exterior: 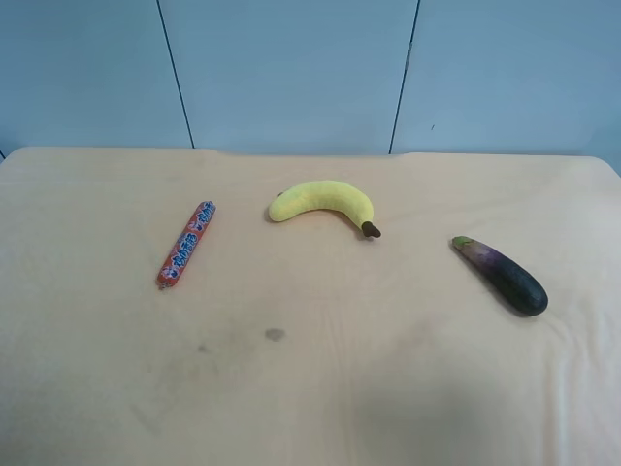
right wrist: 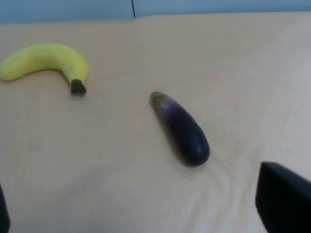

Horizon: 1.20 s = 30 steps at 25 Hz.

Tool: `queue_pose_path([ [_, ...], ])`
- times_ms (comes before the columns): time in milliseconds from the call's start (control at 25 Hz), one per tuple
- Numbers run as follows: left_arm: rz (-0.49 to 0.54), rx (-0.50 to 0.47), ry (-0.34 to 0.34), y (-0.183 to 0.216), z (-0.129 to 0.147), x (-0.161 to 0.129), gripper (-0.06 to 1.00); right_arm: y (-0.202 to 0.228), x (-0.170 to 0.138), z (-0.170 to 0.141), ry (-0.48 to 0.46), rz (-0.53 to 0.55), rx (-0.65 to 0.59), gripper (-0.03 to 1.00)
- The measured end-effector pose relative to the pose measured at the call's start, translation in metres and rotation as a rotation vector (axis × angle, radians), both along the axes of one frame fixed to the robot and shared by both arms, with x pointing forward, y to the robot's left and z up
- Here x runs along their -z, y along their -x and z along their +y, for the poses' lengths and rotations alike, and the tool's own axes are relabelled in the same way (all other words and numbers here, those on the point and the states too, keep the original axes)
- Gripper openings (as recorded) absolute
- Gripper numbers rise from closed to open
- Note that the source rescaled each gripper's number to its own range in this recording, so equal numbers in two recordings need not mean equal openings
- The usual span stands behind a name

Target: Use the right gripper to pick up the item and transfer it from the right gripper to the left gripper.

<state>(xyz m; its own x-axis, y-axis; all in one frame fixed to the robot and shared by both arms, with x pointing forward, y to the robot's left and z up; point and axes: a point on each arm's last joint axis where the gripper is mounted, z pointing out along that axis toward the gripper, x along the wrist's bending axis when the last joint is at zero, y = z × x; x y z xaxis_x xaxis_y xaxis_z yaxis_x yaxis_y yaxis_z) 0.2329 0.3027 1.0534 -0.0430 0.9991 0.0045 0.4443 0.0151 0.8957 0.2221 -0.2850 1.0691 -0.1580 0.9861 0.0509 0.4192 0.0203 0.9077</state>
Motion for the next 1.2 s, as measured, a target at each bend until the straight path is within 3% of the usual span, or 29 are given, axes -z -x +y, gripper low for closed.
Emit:
queue_pose_path([
  [1200, 0.0, 0.0, 0.0, 0.0, 0.0, 0.0, 1.0, -0.0002, 0.0002, -0.0017, 0.006, 0.002, 0.018, 1.0],
])
